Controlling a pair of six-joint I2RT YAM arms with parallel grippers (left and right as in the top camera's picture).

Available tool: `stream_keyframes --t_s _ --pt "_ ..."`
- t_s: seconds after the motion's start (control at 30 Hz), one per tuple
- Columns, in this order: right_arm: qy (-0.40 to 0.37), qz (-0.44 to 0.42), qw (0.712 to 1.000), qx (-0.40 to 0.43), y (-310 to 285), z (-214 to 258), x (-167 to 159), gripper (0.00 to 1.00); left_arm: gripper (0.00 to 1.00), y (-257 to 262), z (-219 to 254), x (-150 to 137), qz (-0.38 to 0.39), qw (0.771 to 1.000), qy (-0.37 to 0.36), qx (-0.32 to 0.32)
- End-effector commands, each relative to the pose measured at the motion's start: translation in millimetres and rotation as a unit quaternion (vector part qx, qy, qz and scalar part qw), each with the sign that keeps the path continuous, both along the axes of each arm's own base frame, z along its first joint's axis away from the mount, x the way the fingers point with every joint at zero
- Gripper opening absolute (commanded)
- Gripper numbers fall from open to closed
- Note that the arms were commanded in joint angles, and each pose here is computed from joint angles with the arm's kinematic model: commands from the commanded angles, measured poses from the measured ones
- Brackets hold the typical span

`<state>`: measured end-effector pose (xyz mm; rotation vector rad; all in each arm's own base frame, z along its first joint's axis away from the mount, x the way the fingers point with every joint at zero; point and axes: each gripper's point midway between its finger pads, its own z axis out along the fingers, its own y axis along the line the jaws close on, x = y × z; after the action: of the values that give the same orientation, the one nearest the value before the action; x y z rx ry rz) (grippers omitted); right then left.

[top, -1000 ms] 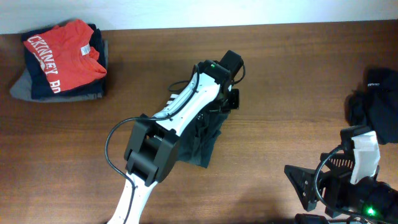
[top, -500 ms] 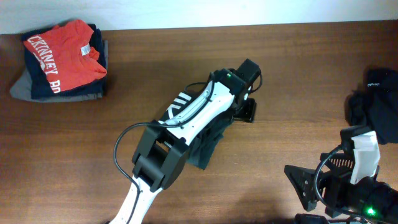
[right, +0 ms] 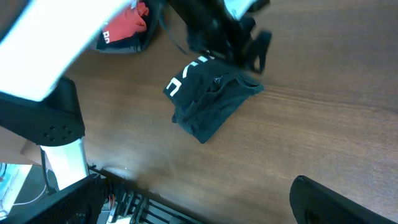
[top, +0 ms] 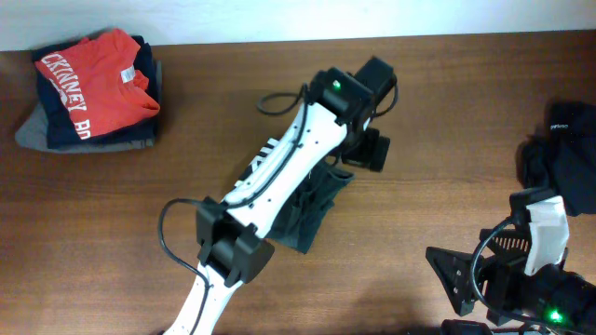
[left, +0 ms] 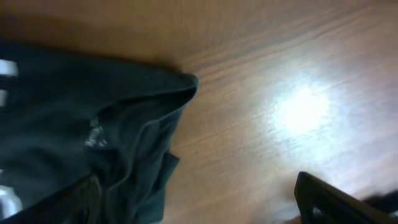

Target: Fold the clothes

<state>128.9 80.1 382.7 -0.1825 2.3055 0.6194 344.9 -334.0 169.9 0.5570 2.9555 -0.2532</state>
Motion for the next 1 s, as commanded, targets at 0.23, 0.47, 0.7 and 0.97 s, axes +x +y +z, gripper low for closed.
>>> stream_keyframes --t_s 0.23,0.47,0.7,0.97 --pt "-0.002 0.000 1.000 -0.004 0 1 -1 0.99 0.99 24 49 10 -0.040 0.997 -0.067 0.009" --pt "-0.002 0.000 1.000 -0.004 0 1 -1 0.99 0.99 65 73 10 -0.008 0.997 -0.071 0.009" --pt "-0.002 0.000 1.000 -0.004 0 1 -1 0.99 0.99 163 81 -27 0.088 0.992 -0.042 0.074" --pt "-0.002 0.000 1.000 -0.004 0 1 -1 0.99 0.99 178 25 -73 0.055 0.996 0.011 0.068"
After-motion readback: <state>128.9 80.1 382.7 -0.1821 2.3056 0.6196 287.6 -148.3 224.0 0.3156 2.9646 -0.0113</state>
